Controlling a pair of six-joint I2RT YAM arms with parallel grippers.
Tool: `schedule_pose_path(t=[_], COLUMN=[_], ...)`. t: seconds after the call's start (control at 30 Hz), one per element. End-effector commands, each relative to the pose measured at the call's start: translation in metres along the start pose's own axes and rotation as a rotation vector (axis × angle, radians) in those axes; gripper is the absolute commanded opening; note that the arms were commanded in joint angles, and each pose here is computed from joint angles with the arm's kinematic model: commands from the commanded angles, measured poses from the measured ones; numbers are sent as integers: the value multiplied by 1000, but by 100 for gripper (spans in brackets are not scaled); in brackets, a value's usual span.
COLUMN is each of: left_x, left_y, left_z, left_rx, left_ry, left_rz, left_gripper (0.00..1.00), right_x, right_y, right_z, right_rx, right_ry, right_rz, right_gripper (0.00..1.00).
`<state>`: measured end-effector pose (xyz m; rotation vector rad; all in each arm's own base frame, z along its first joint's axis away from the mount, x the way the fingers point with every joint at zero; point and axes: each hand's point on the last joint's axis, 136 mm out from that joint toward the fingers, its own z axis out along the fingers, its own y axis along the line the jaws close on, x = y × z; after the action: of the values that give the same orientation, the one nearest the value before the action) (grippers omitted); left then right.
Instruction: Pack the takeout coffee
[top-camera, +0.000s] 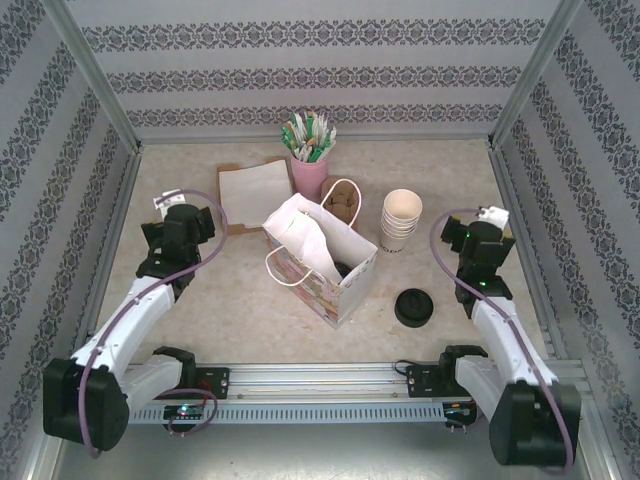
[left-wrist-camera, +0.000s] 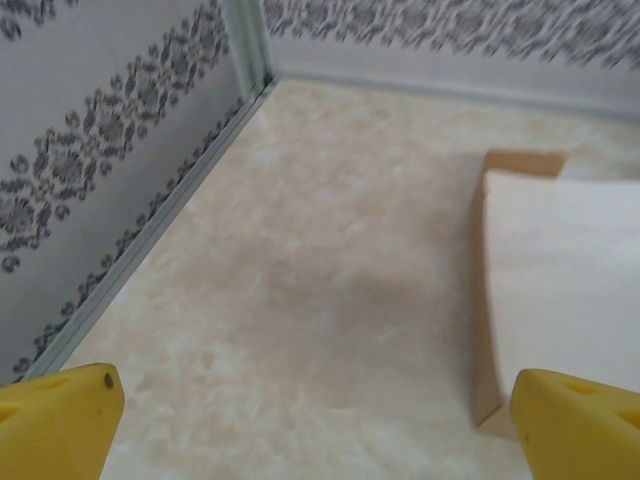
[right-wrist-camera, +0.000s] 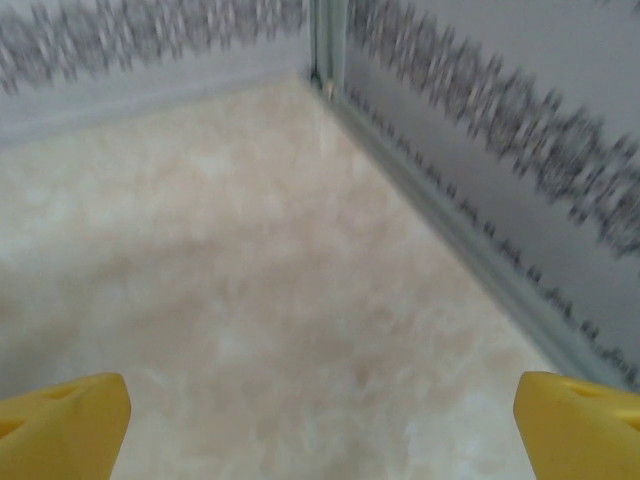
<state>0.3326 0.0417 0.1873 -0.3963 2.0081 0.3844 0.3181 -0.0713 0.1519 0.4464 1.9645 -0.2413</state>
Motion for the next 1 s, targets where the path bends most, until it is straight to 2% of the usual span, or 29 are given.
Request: schedule_pose_path(t=[0.0,0.13,0.17,0.43,0.5,0.63,0.8,0.9,0.97], left_x=[-7,18,24,64,65,56,40,44,51], left_y=[15,20,21,19,15,10,-5,-14,-28], left_z=[10,22,25,44,50,63,67,72,73], left_rx=[-103,-155,-159,-120,-91,-70,50,105,173], left_ry=[-89,-51,-41,-13,3,-26,-166,-225,-172], left_rz=[-9,72,78,64,79,90,-24,-40,-3], left_gripper=[100,100,100,100,100,100,100,100,100], right_x=[-15,5,21,15,6,12,24,24,24], right_y=[18,34,35,54,58,71,80,78,78], right_z=[14,29,32,41,46,57,61,62,61], right_rx=[-85,-153,-155,-190,-197,-230,-271,-256,-255], right_ry=[-106,-84,-61,-90,-109,-127,-142,-133,-129], right_rz=[60,24,5,-64,-57,-92,-120,-117,-120], right_gripper=[98,98,98,98,98,98,98,98,98])
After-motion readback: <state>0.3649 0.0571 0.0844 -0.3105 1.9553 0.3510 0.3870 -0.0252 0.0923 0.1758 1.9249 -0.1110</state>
